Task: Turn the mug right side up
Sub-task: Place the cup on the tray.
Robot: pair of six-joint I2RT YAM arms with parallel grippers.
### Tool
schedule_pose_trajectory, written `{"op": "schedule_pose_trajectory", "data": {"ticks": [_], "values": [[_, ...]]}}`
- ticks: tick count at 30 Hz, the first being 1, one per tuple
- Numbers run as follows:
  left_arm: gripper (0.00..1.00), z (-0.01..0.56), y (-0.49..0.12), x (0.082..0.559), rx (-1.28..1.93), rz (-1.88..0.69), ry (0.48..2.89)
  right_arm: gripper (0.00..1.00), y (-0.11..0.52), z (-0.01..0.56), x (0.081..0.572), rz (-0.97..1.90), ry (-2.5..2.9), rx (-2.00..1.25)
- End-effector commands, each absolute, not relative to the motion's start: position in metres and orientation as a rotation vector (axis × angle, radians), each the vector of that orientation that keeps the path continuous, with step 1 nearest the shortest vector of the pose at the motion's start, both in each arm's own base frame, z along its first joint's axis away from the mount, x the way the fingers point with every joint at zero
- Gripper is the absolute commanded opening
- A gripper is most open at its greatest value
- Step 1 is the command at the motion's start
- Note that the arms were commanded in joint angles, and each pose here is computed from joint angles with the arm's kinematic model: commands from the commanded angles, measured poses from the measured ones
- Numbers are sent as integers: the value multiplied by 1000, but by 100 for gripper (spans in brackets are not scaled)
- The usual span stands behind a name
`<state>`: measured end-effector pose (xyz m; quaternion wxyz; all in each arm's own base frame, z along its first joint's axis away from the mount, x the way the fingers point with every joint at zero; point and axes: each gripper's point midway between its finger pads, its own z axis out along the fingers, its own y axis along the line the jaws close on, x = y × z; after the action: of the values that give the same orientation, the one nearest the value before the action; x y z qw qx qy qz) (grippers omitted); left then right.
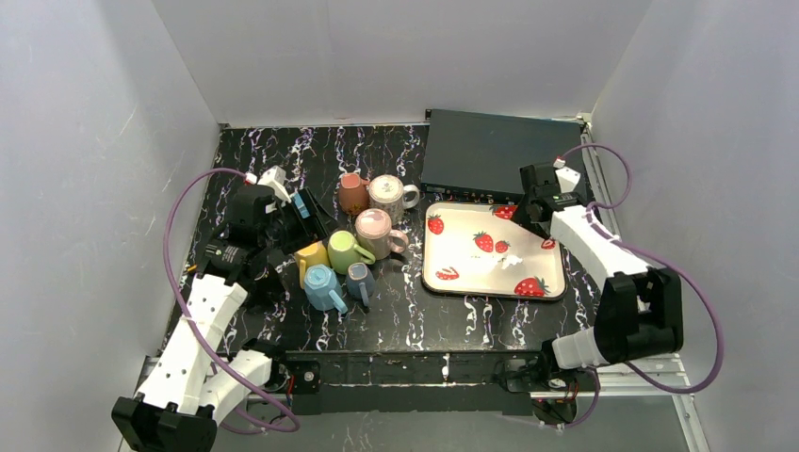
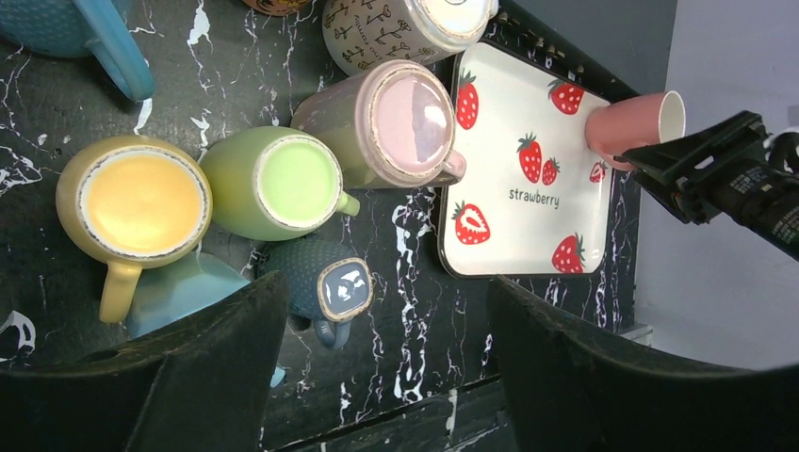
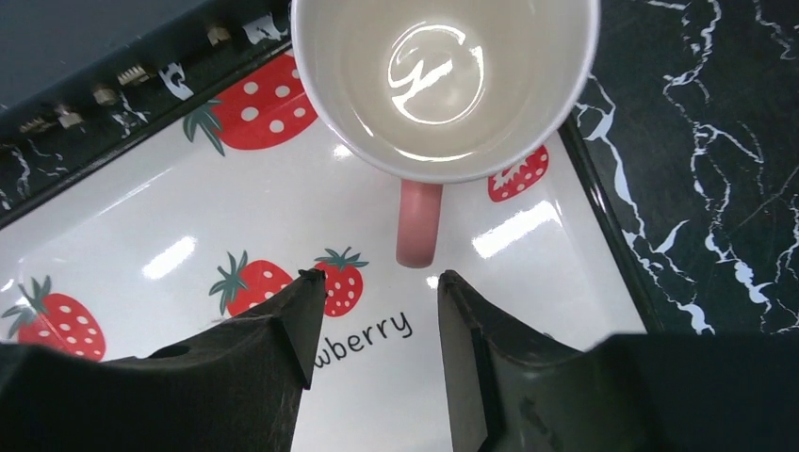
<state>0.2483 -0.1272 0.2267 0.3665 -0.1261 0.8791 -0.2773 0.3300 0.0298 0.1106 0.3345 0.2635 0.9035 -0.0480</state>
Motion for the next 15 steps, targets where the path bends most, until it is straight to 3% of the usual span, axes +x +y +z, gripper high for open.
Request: {"op": "schedule_pose_trajectory", "data": {"ticks": [1, 15], "values": [[74, 221, -127, 238, -271, -702, 2291, 56, 41, 107, 339, -73, 2396, 710], [74, 225, -109, 241, -250, -557, 2299, 57, 52, 120, 391, 85, 2294, 781]]}}
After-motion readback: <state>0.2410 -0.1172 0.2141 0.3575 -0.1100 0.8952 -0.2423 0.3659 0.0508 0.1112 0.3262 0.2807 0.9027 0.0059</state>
